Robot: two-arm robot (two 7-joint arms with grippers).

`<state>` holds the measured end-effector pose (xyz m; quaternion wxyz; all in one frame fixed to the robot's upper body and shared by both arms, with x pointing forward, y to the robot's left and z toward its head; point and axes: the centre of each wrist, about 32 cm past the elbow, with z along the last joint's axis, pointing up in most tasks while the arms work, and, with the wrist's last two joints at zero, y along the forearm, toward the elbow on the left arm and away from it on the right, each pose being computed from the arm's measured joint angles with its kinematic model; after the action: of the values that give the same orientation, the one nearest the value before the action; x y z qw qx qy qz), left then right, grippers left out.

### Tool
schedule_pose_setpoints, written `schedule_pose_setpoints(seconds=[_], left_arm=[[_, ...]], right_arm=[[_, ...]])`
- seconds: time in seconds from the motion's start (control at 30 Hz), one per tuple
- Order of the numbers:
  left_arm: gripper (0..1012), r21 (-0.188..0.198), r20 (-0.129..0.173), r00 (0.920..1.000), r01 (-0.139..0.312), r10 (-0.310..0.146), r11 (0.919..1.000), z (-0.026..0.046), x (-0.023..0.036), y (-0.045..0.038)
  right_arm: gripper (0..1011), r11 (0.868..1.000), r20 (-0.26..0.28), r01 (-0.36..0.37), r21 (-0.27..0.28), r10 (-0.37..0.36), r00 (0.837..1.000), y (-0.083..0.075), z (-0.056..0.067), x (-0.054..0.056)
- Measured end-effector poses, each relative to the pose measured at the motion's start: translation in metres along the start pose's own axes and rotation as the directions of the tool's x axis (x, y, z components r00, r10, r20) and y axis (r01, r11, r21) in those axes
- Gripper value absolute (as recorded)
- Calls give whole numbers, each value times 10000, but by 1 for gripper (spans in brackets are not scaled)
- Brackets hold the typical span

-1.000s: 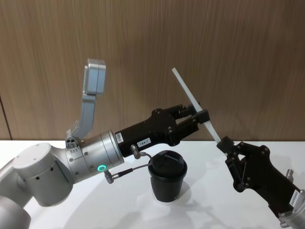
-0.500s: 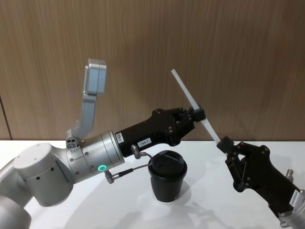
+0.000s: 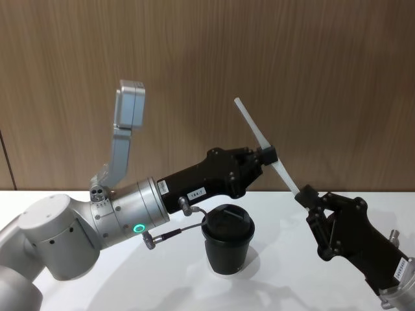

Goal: Pick up the straw with one hand, pass it to the other hand, and insert it into the cup.

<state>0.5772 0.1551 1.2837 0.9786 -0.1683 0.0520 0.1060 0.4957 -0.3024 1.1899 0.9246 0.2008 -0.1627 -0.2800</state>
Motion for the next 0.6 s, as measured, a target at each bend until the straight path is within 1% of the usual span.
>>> schedule_pose_setpoints(seconds=[0.1, 0.37, 0.4, 0.47, 0.5, 0.53, 0.6], left_arm=[[1, 0, 3, 10000, -14, 14, 10000, 2, 1, 3], [0, -1, 4, 10000, -14, 14, 10000, 2, 1, 3], [0, 0, 4, 10000, -15, 15, 10000, 2, 1, 3], [0, 0, 5, 10000, -15, 15, 10000, 2, 1, 3], [0, 0, 4, 10000, -14, 14, 10000, 1, 1, 2], [0, 0, 3, 10000, -13, 13, 10000, 1, 1, 2], [0, 0, 2, 10000, -11, 11, 10000, 1, 0, 2]], right_arm=[[70, 10000, 0, -1, 0, 1, 10000, 0, 0, 0], [282, 10000, 0, -2, 1, 2, 10000, 0, 0, 0], [341, 10000, 0, -2, 0, 2, 10000, 0, 0, 0], [383, 10000, 0, -2, 0, 2, 10000, 0, 0, 0], [443, 10000, 0, -2, 0, 2, 10000, 0, 0, 0], [443, 10000, 0, -2, 0, 2, 10000, 0, 0, 0], [515, 10000, 0, -2, 0, 2, 10000, 0, 0, 0]])
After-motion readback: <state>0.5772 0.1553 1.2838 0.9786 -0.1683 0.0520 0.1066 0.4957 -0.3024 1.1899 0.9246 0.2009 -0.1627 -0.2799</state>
